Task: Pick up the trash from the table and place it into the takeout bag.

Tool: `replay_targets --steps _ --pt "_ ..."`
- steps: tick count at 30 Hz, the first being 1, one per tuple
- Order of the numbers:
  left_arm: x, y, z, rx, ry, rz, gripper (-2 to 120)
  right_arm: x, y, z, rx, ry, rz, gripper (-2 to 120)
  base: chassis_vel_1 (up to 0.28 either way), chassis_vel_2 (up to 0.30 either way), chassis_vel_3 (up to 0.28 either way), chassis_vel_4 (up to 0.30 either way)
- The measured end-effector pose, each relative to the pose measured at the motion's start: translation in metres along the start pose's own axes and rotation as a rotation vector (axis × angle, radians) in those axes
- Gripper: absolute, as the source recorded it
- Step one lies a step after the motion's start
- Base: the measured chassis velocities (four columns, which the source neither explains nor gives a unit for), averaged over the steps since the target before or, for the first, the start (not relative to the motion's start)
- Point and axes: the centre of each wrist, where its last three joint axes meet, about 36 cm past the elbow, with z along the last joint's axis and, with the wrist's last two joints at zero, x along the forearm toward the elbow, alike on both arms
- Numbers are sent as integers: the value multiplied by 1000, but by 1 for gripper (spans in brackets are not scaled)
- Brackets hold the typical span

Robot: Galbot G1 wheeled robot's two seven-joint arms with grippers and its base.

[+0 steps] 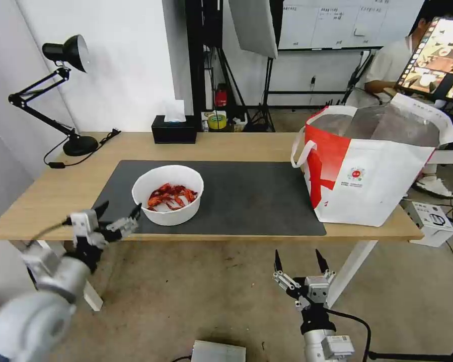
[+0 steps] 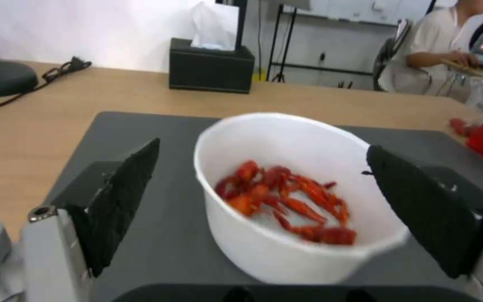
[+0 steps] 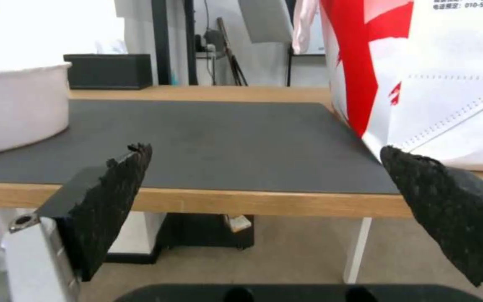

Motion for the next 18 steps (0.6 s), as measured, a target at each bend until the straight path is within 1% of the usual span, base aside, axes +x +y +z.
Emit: replay_targets --steps 3,5,6,7,8,11,12,15,16,18 --pt "-31 7 -24 39 38 -12 100 0 0 0 0 0 1 100 0 0 0 0" --pt "-37 7 -27 50 41 -15 100 0 0 0 0 0 0 100 0 0 0 0" --pt "-50 11 -35 62 44 -21 100 0 0 0 0 0 1 100 0 0 0 0" --pt "-58 13 -37 64 49 -23 100 0 0 0 0 0 1 100 0 0 0 0" --pt "-58 13 -37 64 49 -23 100 0 0 0 0 0 1 100 0 0 0 0" --pt "-79 20 -39 75 94 -25 100 0 0 0 0 0 1 100 0 0 0 0" --pt "-79 20 -39 75 94 -25 100 0 0 0 0 0 1 100 0 0 0 0" --pt "-94 20 -45 74 158 -2 100 0 0 0 0 0 1 100 0 0 0 0" --pt "-94 20 -45 74 158 -2 100 0 0 0 0 0 1 100 0 0 0 0" --pt "-105 17 -51 62 195 11 100 0 0 0 0 0 1 100 0 0 0 0"
